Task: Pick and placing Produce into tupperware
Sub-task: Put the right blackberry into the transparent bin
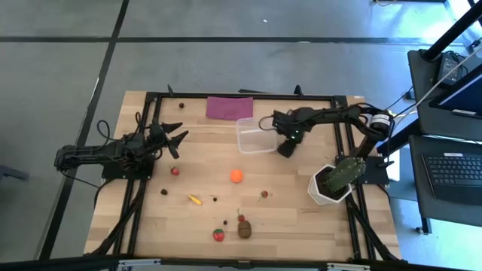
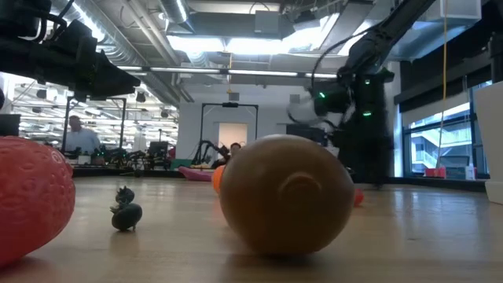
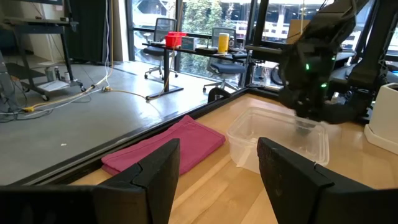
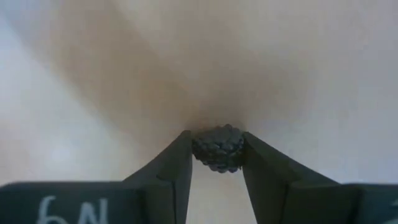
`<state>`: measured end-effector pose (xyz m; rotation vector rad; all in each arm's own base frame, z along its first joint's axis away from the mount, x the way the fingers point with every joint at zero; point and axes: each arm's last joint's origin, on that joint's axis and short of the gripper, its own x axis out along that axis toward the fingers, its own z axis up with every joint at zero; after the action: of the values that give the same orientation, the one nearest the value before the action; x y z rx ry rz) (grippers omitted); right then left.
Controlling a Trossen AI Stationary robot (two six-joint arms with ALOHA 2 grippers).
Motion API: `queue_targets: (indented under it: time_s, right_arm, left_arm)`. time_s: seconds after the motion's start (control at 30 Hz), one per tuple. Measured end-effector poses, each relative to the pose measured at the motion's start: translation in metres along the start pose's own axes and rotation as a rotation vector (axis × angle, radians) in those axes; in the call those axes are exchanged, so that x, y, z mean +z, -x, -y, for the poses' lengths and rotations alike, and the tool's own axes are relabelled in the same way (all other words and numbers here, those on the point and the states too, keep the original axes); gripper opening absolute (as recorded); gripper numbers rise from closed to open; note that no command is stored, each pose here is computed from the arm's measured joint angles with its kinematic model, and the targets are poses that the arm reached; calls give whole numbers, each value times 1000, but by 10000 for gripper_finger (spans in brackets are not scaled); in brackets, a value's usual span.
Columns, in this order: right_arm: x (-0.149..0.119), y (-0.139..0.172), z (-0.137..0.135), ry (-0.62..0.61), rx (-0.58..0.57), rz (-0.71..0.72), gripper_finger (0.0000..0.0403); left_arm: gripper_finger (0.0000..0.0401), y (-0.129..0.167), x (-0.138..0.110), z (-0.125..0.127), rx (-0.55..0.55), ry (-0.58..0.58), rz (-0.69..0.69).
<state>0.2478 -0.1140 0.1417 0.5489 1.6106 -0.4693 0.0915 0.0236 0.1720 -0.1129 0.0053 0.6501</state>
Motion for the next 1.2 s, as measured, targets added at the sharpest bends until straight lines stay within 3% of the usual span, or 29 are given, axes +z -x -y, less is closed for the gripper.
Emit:
queue_targets:
  time_s: [0.2, 0.5, 0.7, 0.9, 1.2]
  right_arm:
    - [8, 42, -5, 101, 122, -69, 122]
    - [40, 133, -23, 324, 425, 235, 122]
    - [60, 182, -38, 398, 364, 572, 122]
    - [66, 185, -53, 395, 170, 682, 122]
    - [86, 128, -83, 491, 119, 485, 122]
  left_arm:
    - [206, 0, 0, 0, 1, 0, -1]
    - [206, 0, 0, 0, 1, 0, -1]
    - [206, 0, 0, 0, 1, 0, -1]
    - [206, 0, 0, 0, 0, 0, -1]
    - [206, 0, 0, 0, 0, 0, -1]
